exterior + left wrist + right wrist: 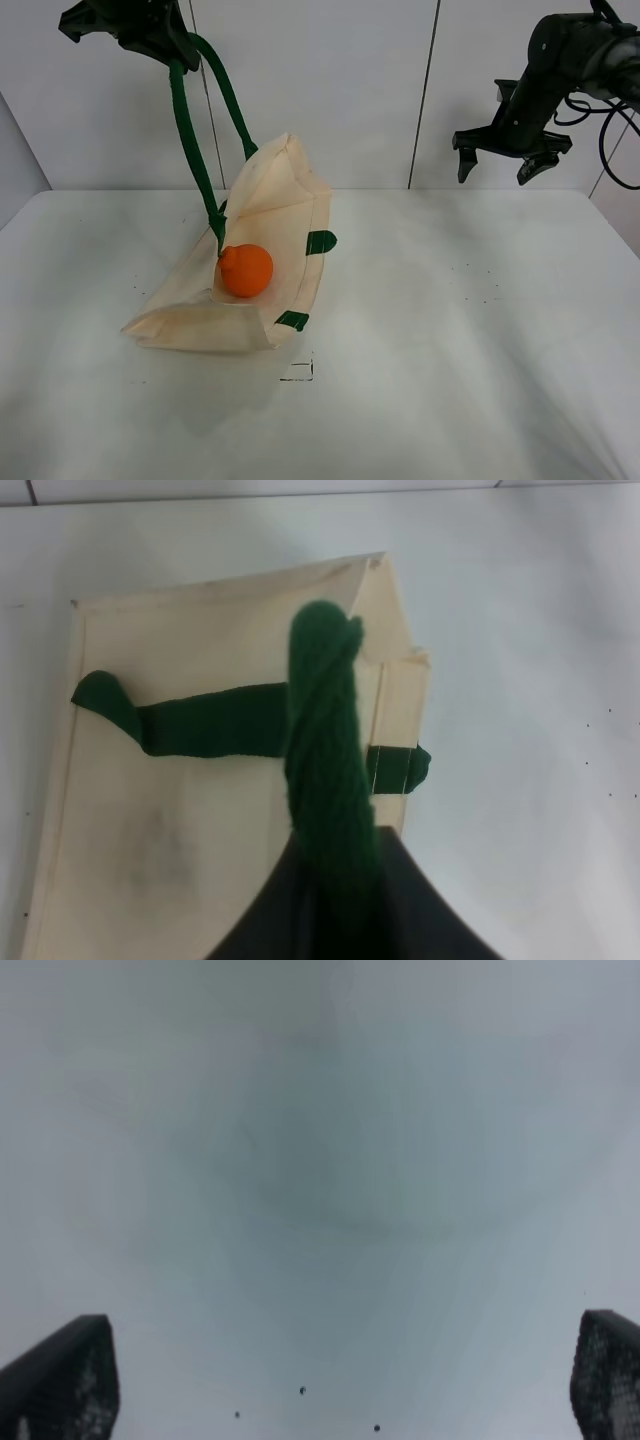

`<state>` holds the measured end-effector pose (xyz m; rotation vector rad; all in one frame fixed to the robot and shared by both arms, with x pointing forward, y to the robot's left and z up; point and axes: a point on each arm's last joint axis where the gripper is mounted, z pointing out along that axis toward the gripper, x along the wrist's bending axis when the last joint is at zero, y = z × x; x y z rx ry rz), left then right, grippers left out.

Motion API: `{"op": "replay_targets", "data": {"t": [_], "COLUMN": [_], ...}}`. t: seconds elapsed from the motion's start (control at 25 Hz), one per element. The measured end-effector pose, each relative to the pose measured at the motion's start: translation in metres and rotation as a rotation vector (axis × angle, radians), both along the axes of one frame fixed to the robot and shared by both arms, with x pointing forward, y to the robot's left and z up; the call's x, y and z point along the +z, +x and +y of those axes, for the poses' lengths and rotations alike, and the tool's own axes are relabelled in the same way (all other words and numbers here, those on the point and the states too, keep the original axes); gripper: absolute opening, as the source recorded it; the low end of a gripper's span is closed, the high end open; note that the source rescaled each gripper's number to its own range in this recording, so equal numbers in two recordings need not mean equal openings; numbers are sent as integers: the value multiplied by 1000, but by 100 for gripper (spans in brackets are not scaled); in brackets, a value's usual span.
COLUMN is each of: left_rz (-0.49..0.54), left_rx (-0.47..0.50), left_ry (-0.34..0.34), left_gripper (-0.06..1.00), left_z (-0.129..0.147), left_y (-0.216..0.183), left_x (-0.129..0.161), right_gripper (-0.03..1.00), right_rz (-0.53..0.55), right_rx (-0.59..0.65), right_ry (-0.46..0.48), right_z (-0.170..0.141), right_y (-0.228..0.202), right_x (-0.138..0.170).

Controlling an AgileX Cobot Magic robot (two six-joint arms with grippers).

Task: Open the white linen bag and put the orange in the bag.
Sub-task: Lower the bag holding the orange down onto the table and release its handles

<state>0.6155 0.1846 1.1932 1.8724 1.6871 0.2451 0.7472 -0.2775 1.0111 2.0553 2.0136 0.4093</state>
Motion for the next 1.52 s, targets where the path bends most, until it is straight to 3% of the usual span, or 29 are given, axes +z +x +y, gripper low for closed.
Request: {"op": "replay_targets", "data": {"t": [0.16,0.36,0.64,0.92,1.04,1.32,1.52], "left_rz": [0,0,0,0,0,-1,-2], "left_rx": [0,0,0,0,0,1,-2], "left_ry": [0,0,0,0,0,2,4], "left_gripper": [0,0,0,0,0,0,0], "left_z": [0,0,0,0,0,0,0], "left_y": [0,0,0,0,0,0,0], "left_x": [0,0,0,0,0,0,0], "right_gripper": [100,100,100,100,100,100,100], "right_rz": [17,84,165,163,65,-362,-643], "right_rx": [17,35,54,54,53,58,56], "right_ry": [-6,-12,-17,-17,-16,-23,-26], "right_z": [0,-2,-7,-12,-14,-18,-20], "right_y": [-13,-62,-180,-318,-366,-451,-493], "right_x": [9,30,58,54,48,35,42]}}
